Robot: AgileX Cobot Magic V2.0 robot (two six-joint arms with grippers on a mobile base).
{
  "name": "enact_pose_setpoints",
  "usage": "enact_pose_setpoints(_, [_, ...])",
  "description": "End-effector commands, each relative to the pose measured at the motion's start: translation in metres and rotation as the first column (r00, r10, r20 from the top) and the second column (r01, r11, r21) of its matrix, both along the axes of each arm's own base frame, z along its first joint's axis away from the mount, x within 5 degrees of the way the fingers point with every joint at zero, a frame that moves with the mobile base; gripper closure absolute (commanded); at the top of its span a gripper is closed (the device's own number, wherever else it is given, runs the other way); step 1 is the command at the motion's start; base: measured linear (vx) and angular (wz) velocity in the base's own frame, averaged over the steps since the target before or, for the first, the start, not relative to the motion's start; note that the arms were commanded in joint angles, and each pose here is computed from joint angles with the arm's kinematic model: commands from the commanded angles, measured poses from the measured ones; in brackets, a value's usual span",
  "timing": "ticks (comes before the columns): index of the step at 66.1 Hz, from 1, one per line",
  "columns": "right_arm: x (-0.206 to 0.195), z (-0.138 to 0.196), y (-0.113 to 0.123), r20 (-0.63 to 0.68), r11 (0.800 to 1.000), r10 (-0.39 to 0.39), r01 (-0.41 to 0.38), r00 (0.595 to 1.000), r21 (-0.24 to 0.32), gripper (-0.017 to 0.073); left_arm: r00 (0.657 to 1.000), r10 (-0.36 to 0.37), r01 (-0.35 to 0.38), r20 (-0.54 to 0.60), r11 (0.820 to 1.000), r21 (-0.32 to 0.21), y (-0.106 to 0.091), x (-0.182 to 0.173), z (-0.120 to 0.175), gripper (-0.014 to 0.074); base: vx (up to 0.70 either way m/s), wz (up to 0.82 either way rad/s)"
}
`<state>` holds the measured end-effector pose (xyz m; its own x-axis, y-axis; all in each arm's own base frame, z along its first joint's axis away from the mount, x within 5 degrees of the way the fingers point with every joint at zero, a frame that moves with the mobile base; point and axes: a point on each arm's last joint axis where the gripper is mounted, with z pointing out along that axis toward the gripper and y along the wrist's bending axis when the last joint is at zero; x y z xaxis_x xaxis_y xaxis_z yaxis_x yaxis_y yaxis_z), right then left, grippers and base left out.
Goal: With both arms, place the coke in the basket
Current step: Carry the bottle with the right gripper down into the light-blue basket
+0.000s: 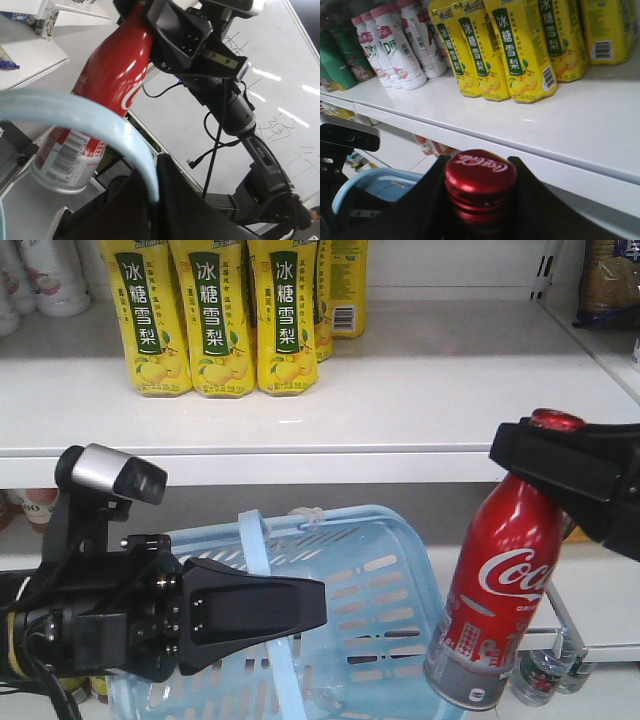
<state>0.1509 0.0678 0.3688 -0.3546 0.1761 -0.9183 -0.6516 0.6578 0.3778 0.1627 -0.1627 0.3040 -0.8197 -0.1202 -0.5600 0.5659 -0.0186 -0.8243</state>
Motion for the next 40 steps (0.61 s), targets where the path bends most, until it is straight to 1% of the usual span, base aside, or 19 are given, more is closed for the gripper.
enact_pose_setpoints(1, [0.008, 0.006, 0.003, 0.015, 0.992, 0.032, -0.034, 0.999, 0.123, 0.0564, 0.989, -0.130, 0.141, 0.070, 0.970, -0.199, 0.004, -0.015, 0.028, 0.0601, 0.00, 0.00])
enact_pose_setpoints(9, [0.019, -0.005, 0.009, -0.056, 0.981, 0.131, -0.122, 0.990, 0.151, 0.0564, 0.989, -0.130, 0.141, 0.070, 0.970, -0.199, 0.004, -0.015, 0.028, 0.0601, 0.00, 0.00])
enact_pose_setpoints(14, [0.025, -0.012, 0.011, -0.093, 0.974, 0.177, -0.160, 0.980, 0.162, 0.0564, 0.989, -0.130, 0.141, 0.070, 0.970, -0.199, 0.004, -0.015, 0.028, 0.0601, 0.00, 0.00])
enact_pose_setpoints(23, [0.032, -0.019, 0.018, -0.105, 0.970, 0.210, -0.193, 0.972, 0.149, 0.0564, 0.989, -0.130, 0.141, 0.070, 0.970, -0.199, 0.004, -0.015, 0.028, 0.0601, 0.00, 0.00])
enact_pose_setpoints(26, [0.033, -0.021, 0.024, -0.105, 0.964, 0.236, -0.220, 0.966, 0.147, 0.0564, 0.989, -0.130, 0.141, 0.070, 0.970, -0.199, 0.004, -0.015, 0.028, 0.0601, 0.00, 0.00])
enact_pose_setpoints(29, [0.033, -0.023, 0.032, -0.094, 0.959, 0.264, -0.252, 0.960, 0.128, 0.0564, 0.989, -0.130, 0.141, 0.070, 0.970, -0.199, 0.004, -0.015, 0.028, 0.0601, 0.00, 0.00])
enact_pose_setpoints(32, [0.033, -0.027, 0.039, -0.076, 0.962, 0.268, -0.262, 0.960, 0.082, 0.0564, 0.989, -0.130, 0.141, 0.070, 0.970, -0.199, 0.004, -0.015, 0.028, 0.0601, 0.00, 0.00])
enact_pose_setpoints(34, [0.034, -0.028, 0.042, -0.074, 0.965, 0.258, -0.253, 0.963, 0.064, 0.0564, 0.989, -0.130, 0.141, 0.070, 0.970, -0.199, 0.004, -0.015, 0.028, 0.0601, 0.00, 0.00])
enact_pose_setpoints(37, [0.037, -0.031, 0.044, -0.072, 0.977, 0.215, -0.213, 0.974, 0.035, 0.0564, 0.989, -0.130, 0.141, 0.070, 0.970, -0.199, 0.004, -0.015, 0.028, 0.0601, 0.00, 0.00])
enact_pose_setpoints(39, [0.038, -0.031, 0.045, -0.072, 0.981, 0.192, -0.190, 0.979, 0.030, 0.0564, 0.989, -0.130, 0.141, 0.070, 0.970, -0.199, 0.004, -0.015, 0.028, 0.0601, 0.00, 0.00])
enact_pose_setpoints(40, [0.040, -0.031, 0.044, -0.073, 0.986, 0.166, -0.165, 0.983, 0.026, 0.0564, 0.989, -0.130, 0.141, 0.070, 0.970, -0.199, 0.004, -0.015, 0.028, 0.0601, 0.00, 0.00])
